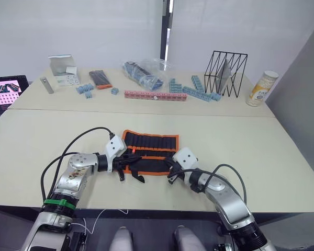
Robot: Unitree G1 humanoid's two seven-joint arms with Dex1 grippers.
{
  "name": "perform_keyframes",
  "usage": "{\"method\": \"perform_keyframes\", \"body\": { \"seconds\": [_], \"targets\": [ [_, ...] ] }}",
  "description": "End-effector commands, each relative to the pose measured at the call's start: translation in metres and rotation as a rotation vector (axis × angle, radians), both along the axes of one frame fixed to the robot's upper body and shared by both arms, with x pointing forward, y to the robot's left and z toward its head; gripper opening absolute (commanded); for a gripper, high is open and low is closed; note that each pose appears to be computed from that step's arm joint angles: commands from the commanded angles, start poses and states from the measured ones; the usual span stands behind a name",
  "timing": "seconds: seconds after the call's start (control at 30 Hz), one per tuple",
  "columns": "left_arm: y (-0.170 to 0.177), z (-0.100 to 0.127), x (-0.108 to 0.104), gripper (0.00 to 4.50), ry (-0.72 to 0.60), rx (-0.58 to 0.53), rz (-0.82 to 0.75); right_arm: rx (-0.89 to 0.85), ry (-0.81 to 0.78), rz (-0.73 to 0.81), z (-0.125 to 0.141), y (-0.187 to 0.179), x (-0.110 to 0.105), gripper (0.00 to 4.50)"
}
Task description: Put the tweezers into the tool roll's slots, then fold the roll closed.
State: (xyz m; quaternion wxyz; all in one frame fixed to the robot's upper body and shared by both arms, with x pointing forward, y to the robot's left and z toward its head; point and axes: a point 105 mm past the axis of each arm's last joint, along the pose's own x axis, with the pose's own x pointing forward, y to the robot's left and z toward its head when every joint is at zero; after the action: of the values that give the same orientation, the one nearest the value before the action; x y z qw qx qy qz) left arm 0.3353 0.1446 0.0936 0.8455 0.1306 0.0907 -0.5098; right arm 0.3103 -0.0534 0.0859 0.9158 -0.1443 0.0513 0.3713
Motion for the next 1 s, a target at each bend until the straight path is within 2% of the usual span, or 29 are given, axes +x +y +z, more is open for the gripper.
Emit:
{"method": "perform_keyframes", "body": {
  "seconds": [0.03, 0.2, 0.33, 0.43, 0.57, 0.8, 0.9, 1.0],
  "targets": [
    [0.016, 0.03, -0.005, 0.02, -0.075, -0.052, 0.007, 0.054, -0.046, -0.034, 0.023, -0.006, 0.003, 0.0],
    [0.045, 0.072, -0.028, 0.02, -0.169, -0.128, 0.051, 0.106, -0.073, -0.065, 0.066, -0.032, 0.002, 0.0],
    [0.074, 0.07, -0.048, 0.02, -0.184, -0.042, 0.104, 0.058, 0.007, -0.075, 0.07, -0.055, -0.002, 0.0],
    [0.095, 0.067, -0.062, 0.0, -0.131, -0.009, 0.109, 0.057, 0.058, -0.073, 0.073, -0.065, -0.004, 0.81],
    [0.115, 0.069, -0.072, 1.13, -0.114, -0.008, 0.108, 0.017, 0.2, -0.059, 0.056, -0.075, -0.005, 2.25],
    [0.11, 0.072, -0.08, 3.41, -0.13, -0.054, 0.097, 0.04, 0.308, -0.044, 0.043, -0.079, -0.007, 4.5],
    [0.108, 0.077, -0.081, 4.41, -0.147, -0.068, 0.102, 0.053, 0.332, -0.053, 0.04, -0.081, -0.008, 4.5],
    [0.11, 0.081, -0.08, 4.46, -0.172, -0.075, 0.118, 0.1, 0.382, -0.081, 0.036, -0.08, -0.007, 4.5]
  ]
}}
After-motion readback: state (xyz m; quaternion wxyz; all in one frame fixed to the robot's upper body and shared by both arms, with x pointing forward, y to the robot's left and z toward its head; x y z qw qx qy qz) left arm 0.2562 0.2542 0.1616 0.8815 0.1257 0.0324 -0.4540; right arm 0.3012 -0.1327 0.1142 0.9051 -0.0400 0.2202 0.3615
